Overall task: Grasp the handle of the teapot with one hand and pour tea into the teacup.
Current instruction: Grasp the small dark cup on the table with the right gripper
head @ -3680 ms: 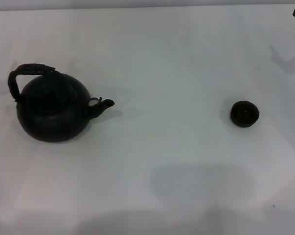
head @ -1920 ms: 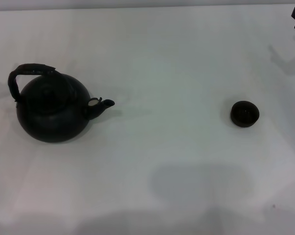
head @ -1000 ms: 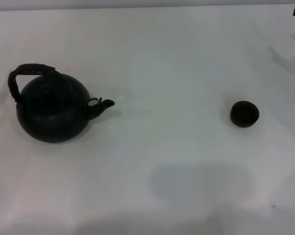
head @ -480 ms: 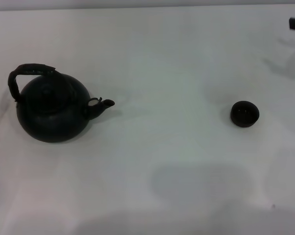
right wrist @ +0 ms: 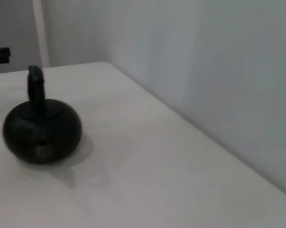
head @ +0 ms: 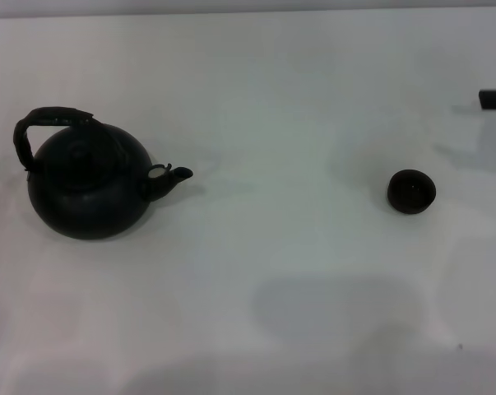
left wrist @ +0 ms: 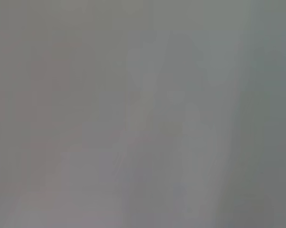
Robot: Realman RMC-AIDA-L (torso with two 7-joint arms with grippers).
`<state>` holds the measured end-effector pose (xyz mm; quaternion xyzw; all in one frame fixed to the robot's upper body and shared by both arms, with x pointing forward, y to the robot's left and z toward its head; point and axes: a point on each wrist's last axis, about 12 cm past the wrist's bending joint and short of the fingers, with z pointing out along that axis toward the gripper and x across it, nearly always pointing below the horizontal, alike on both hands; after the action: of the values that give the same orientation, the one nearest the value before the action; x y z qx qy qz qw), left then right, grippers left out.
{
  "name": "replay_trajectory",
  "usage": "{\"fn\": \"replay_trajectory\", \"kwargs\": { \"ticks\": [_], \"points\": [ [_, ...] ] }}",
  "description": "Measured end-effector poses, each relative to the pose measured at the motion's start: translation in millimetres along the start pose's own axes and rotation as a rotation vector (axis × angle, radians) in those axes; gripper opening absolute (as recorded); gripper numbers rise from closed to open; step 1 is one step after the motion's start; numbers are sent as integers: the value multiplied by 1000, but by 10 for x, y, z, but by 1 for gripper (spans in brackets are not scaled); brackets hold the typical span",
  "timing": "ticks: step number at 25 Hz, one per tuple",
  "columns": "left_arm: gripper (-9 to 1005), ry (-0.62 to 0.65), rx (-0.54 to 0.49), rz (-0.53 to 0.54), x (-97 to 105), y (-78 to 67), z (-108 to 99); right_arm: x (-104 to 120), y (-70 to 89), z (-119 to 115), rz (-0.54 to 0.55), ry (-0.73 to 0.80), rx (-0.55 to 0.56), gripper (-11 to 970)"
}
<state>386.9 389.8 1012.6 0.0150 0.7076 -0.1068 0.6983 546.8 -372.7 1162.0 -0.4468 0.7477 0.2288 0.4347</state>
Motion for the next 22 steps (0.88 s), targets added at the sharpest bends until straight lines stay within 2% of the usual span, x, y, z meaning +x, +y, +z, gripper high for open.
{"fn": "replay_trajectory", "kwargs": {
  "ticks": [8,22],
  "points": [
    [800,6,-15,-11,34,-18,-175,79,109,43,35,38,-63,857],
    [800,9,-3,-15,60,-59,-188,185,186,105,60,71,-81,857]
  ]
}}
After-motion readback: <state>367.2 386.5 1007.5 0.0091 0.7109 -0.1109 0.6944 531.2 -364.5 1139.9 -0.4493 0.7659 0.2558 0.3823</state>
